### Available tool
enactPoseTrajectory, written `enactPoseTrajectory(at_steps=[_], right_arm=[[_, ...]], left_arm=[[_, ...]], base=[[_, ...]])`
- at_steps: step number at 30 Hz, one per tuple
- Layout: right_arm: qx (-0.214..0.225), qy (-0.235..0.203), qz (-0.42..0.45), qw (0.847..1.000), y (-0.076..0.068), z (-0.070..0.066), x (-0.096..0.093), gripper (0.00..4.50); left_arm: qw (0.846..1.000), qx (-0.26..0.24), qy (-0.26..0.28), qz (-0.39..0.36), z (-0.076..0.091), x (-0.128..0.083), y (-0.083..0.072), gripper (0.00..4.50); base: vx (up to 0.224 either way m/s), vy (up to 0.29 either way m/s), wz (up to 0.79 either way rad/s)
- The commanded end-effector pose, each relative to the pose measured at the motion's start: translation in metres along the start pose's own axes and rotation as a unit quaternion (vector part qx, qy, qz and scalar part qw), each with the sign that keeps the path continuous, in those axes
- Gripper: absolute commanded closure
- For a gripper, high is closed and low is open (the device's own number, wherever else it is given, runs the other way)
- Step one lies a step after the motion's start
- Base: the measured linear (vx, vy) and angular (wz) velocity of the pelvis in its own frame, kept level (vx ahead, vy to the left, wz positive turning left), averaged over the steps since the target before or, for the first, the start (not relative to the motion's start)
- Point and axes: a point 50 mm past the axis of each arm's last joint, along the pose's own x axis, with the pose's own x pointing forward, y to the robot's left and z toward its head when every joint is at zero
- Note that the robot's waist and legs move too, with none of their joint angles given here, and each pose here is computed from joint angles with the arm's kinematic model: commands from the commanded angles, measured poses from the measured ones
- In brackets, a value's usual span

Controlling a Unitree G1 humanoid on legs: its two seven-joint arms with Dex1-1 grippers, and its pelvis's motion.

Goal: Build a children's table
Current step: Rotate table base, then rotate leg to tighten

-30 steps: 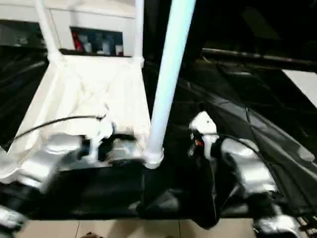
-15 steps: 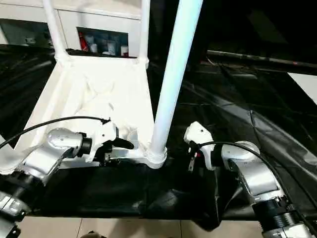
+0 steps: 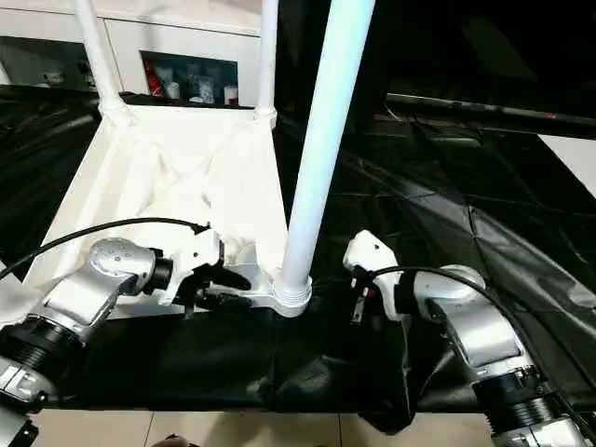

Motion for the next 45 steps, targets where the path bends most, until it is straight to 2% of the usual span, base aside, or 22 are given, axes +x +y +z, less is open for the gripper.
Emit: enactPoseTrajectory(at_steps=[1, 5, 8, 9, 13, 14, 16, 18, 21, 24, 25, 27, 30, 34, 39, 40, 45], right_arm=[[-0.011, 0.008, -0.010, 1.000, -0.005, 0.004, -0.004, 4.50], [-0.013, 0.010, -0.013, 1.000, -0.006, 0.003, -0.004, 4.50], [-0.014, 0.010, -0.013, 1.000, -0.006, 0.003, -0.004, 4.50], [-0.014, 0.009, -0.014, 1.000, -0.006, 0.003, -0.004, 4.50], [-0.016, 0.005, -0.016, 1.000, -0.005, 0.003, -0.005, 4.50], [-0.012, -0.001, -0.016, 1.000, -0.005, 0.003, -0.005, 4.50], [0.013, -0.028, -0.015, 0.999, -0.004, 0.002, -0.004, 4.16], [0.031, -0.047, -0.010, 0.998, -0.003, 0.003, -0.004, 4.13], [0.035, -0.055, -0.004, 0.998, -0.002, 0.002, -0.006, 3.76], [0.045, -0.058, 0.002, 0.997, -0.002, 0.000, -0.007, 3.57], [0.041, -0.049, 0.004, 0.998, -0.002, -0.001, -0.008, 3.33], [0.039, -0.046, 0.004, 0.998, -0.002, -0.002, -0.008, 3.29], [0.040, -0.043, -0.001, 0.998, -0.001, -0.010, -0.009, 3.02], [0.040, -0.043, -0.002, 0.998, 0.002, -0.013, -0.008, 2.64], [0.037, -0.061, -0.011, 0.997, 0.004, -0.013, -0.004, 2.30], [0.032, -0.068, -0.017, 0.997, 0.004, -0.012, -0.001, 2.07], [0.014, -0.079, -0.038, 0.996, 0.001, -0.010, 0.006, 1.82]], left_arm=[[1.000, 0.001, 0.022, -0.012, -0.003, 0.002, -0.003, 3.11], [1.000, -0.001, 0.025, -0.010, -0.003, 0.001, -0.003, 3.55], [1.000, -0.002, 0.024, -0.010, -0.003, 0.001, -0.003, 3.71], [1.000, -0.002, 0.024, -0.009, -0.003, 0.001, -0.003, 3.91], [1.000, -0.005, 0.014, -0.008, -0.002, 0.002, -0.003, 4.08], [1.000, -0.007, 0.009, -0.009, -0.001, 0.003, -0.003, 4.23], [1.000, -0.014, 0.001, -0.016, -0.002, 0.006, -0.005, 4.39], [1.000, -0.017, 0.000, -0.020, -0.004, 0.007, -0.007, 4.47], [0.999, -0.020, 0.001, -0.025, -0.006, 0.010, -0.010, 4.50], [1.000, -0.020, -0.001, -0.024, -0.006, 0.012, -0.010, 4.50], [1.000, -0.019, -0.001, -0.023, -0.006, 0.012, -0.009, 4.50], [1.000, -0.019, 0.000, -0.023, -0.006, 0.012, -0.009, 4.50], [1.000, -0.013, -0.004, -0.016, -0.003, 0.014, -0.007, 4.50], [1.000, -0.011, -0.004, -0.013, -0.002, 0.016, -0.005, 4.50], [1.000, -0.010, -0.008, -0.013, 0.000, 0.018, -0.005, 4.50], [1.000, -0.009, -0.009, -0.012, 0.001, 0.019, -0.005, 4.50], [1.000, -0.006, -0.009, -0.012, 0.001, 0.021, -0.004, 4.50]], base=[[0.000, 0.000, 0.00], [0.000, 0.000, 0.00], [0.000, 0.000, 0.00], [0.000, 0.000, 0.00], [0.000, 0.000, 0.00], [0.000, 0.000, 0.00], [0.000, 0.000, 0.00], [0.000, 0.000, 0.00], [0.000, 0.000, 0.00], [0.000, 0.000, 0.00], [0.000, 0.000, 0.00], [0.000, 0.000, 0.00], [0.000, 0.000, 0.00], [0.000, 0.000, 0.00], [0.000, 0.000, 0.00], [0.000, 0.000, 0.00], [0.000, 0.000, 0.00]])
